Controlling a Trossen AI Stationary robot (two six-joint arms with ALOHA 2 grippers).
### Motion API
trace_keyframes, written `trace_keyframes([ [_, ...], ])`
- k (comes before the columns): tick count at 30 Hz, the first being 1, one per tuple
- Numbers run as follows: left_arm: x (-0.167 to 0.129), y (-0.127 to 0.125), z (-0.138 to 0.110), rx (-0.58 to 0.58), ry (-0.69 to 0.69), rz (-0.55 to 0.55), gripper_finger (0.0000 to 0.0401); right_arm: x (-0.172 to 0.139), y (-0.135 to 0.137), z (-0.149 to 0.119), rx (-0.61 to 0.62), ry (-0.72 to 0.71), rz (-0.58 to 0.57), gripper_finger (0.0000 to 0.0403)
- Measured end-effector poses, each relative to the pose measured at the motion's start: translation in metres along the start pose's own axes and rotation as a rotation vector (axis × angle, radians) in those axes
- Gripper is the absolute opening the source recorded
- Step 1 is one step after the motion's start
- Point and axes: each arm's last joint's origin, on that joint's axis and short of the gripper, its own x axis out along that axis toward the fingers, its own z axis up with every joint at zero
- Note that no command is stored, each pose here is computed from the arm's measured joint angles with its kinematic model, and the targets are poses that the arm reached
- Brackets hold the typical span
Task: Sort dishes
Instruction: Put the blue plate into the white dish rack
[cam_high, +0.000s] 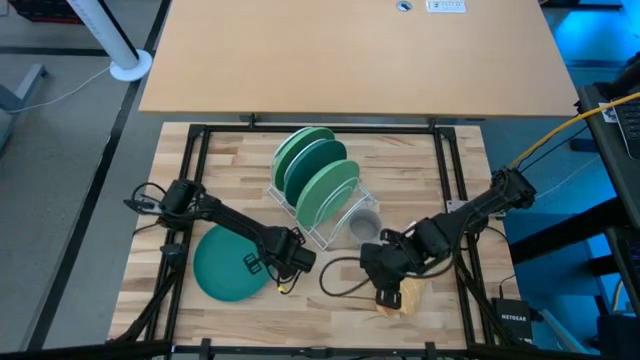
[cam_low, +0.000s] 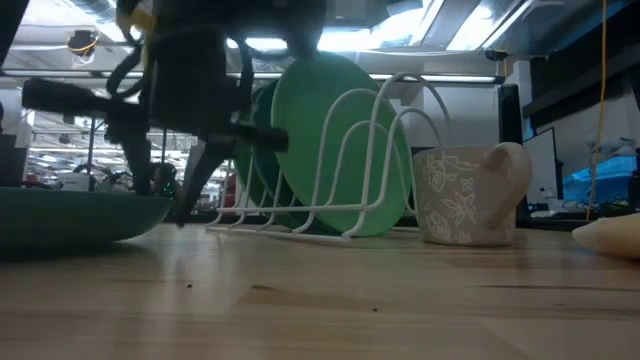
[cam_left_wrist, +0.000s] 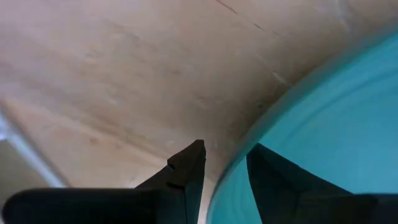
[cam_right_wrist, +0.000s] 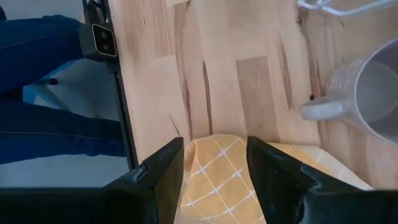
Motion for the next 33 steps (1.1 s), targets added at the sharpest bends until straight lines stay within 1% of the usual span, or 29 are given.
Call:
trace_keyframes([
  [3,0.010,0.001,0.003,0.026,0.024,-0.019,0.0103,0.000,0.004,-0.004,-0.019,-0.015,-0.019,0.0179],
  [6,0.014,0.000,0.004,0.036,0.041,-0.033,0.0086,0.000,0.007,-0.007,-0.033,-0.027,-0.032,0.0179],
  [10,0.011,0.000,0.002,0.032,0.054,-0.028,0.0042,0.000,0.007,-0.007,-0.035,-0.036,-0.042,0.0179],
  [12,0.007,-0.002,-0.001,0.012,0.073,-0.036,0.0017,0.000,0.006,-0.006,-0.033,-0.040,-0.047,0.0179],
  [15,0.004,-0.005,-0.005,-0.066,0.102,-0.038,0.0009,0.000,0.006,-0.006,-0.027,-0.058,-0.067,0.0179],
  [20,-0.007,-0.012,-0.012,-0.204,0.147,-0.050,0.0004,0.000,0.003,-0.006,-0.018,-0.101,-0.142,0.0179],
  [22,-0.012,-0.014,-0.015,-0.256,0.155,-0.044,0.0004,-0.001,0.000,-0.007,-0.020,-0.095,-0.181,0.0179],
  [26,-0.023,-0.018,-0.022,-0.368,0.159,-0.032,0.0002,-0.002,-0.008,-0.014,-0.034,-0.056,-0.297,0.0179],
  [33,-0.053,-0.023,-0.038,-0.603,0.069,0.024,0.0001,-0.009,-0.024,-0.027,-0.036,0.029,-0.522,0.0179],
])
